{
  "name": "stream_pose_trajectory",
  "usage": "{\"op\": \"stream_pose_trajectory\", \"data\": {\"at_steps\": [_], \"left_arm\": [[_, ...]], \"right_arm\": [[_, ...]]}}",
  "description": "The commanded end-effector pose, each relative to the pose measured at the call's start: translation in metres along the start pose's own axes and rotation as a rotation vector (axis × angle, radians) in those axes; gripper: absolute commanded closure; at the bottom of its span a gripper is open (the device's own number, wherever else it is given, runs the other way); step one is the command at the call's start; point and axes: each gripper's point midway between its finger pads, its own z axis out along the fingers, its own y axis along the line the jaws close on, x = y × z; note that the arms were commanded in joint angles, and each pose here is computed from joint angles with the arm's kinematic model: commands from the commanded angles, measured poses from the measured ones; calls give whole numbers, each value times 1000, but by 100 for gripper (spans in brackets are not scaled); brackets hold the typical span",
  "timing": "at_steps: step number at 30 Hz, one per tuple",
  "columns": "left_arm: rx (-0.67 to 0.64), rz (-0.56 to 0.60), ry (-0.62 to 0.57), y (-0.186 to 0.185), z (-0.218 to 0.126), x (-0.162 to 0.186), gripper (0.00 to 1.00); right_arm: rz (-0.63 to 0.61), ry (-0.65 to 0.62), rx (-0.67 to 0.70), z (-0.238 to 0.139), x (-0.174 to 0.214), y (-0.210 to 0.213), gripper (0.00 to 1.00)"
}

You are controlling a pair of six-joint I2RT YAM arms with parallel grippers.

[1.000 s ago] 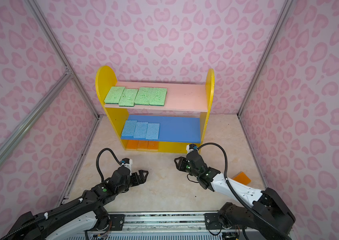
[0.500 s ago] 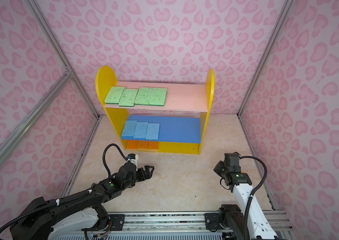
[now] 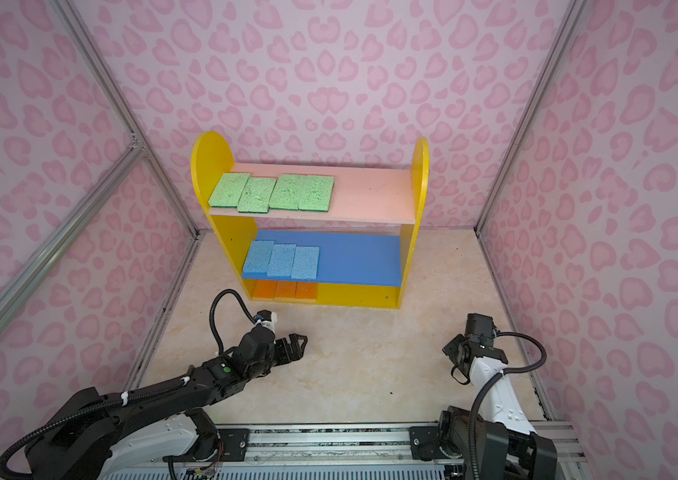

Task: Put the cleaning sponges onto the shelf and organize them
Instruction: 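Open the right gripper and withdraw it from the shelf, then move the right gripper to another orange sponge on the table and grasp it, then carry the orange sponge with the right gripper toward the left gripper and set it down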

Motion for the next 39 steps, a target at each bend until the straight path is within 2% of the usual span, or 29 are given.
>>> {"op": "stream_pose_trajectory", "data": {"at_steps": [1, 6, 10, 14, 17, 20, 24, 33, 37, 39], "left_arm": [[59, -19, -11, -12, 3, -4, 3], [65, -34, 2, -11, 5, -3, 3], [63, -36, -5, -10, 3, -5, 3], [58, -42, -15, -7, 1, -8, 3], [56, -46, -21, -6, -1, -10, 3], [57, -56, -23, -5, -2, -12, 4], [75, -103, -12, -2, -2, -14, 4], [55, -145, -33, 15, -14, -18, 4], [32, -155, -31, 27, -23, -14, 4], [22, -170, -29, 34, -28, -11, 3]], "right_arm": [[-12, 26, 50, 11, 3, -9, 47], [-22, 122, 41, 24, 15, -6, 57], [-11, 120, 1, 24, 17, -1, 87], [-25, 112, -38, 16, 15, 6, 100], [-57, 112, -115, 4, 14, 24, 100], [-149, 91, -205, -11, 20, 50, 100], [-234, 126, -295, -29, 46, 84, 100], [-373, 149, -528, -65, 134, 155, 100], [-510, 190, -623, -80, 191, 200, 100], [-563, 219, -682, -86, 220, 223, 96]]}}
